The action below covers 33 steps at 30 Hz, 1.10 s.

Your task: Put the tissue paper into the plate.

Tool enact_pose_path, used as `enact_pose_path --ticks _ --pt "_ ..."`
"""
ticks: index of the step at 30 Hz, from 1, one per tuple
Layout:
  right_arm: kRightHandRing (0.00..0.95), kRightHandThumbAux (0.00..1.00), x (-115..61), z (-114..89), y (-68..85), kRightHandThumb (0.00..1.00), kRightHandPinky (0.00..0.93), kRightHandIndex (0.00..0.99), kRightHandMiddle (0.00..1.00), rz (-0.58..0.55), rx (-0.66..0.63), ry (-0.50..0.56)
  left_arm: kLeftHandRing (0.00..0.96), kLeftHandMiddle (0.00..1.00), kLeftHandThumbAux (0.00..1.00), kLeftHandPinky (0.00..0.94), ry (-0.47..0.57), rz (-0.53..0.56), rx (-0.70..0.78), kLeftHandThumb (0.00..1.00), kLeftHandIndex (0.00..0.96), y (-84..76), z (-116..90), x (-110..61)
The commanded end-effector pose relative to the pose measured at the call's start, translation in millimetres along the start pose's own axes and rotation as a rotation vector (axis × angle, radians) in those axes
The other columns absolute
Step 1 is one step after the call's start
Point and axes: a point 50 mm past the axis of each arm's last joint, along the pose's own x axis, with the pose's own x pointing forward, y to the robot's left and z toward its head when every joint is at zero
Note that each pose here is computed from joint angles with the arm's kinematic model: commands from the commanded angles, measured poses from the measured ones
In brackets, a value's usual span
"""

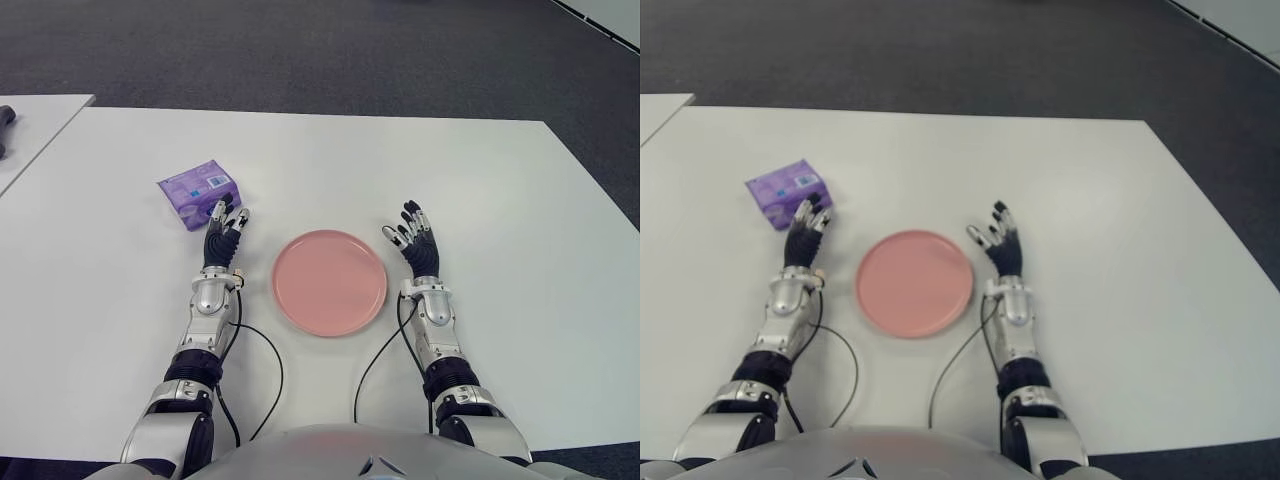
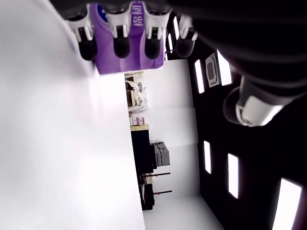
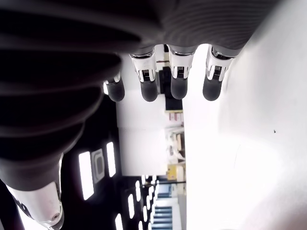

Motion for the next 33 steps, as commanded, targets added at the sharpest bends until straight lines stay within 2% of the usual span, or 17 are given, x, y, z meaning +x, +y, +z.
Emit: enact_pose_path --ticks 1,10,13,18,21,23,26,33 --pt "0.000 0.692 -18.7 -26 -4.8 0.068 0.000 0.000 0.000 -0.028 0.007 0.134 0.000 0.000 0.473 0.000 0.014 -0.033 0.001 0.000 0.000 0.9 -4 -3.8" --pt "0.000 0.697 -18.1 -26 -4.5 0.061 0.000 0.000 0.000 -0.031 0.009 0.132 0.000 0.000 0.470 0.000 -0.024 -0.142 0.044 0.000 0.000 -0.7 5 -0.9" --pt "0.000 0.699 -17.8 -26 -4.7 0.067 0.000 0.000 0.000 -0.029 0.010 0.131 0.000 0.000 0.459 0.000 -0.099 -0.182 0.082 0.000 0.000 9.9 28 5.0" --pt "0.000 0.693 -16.8 -26 -4.6 0.074 0.000 0.000 0.000 -0.028 0.007 0.132 0.000 0.000 0.449 0.000 -0.226 -0.202 0.139 0.000 0.000 16.5 66 5.5" --pt "0.000 0.687 -16.1 -26 -4.0 0.078 0.000 0.000 0.000 -0.029 0.003 0.137 0.000 0.000 0.456 0.000 -0.365 -0.192 0.246 0.000 0.000 21.1 96 6.4" --pt "0.000 0.685 -15.5 -26 -3.8 0.080 0.000 0.000 0.000 -0.029 0.001 0.139 0.000 0.000 0.462 0.000 -0.410 -0.183 0.297 0.000 0.000 23.4 105 6.7" --pt "0.000 0.682 -15.1 -26 -3.6 0.084 0.000 0.000 0.000 -0.028 0.001 0.141 0.000 0.000 0.466 0.000 -0.450 -0.177 0.358 0.004 0.000 27.3 114 7.3" --pt "0.000 0.689 -13.7 -27 -2.6 0.095 0.002 0.000 0.000 -0.024 0.008 0.145 0.000 0.000 0.429 0.000 -0.501 -0.225 0.458 0.042 0.000 34.1 150 13.0"
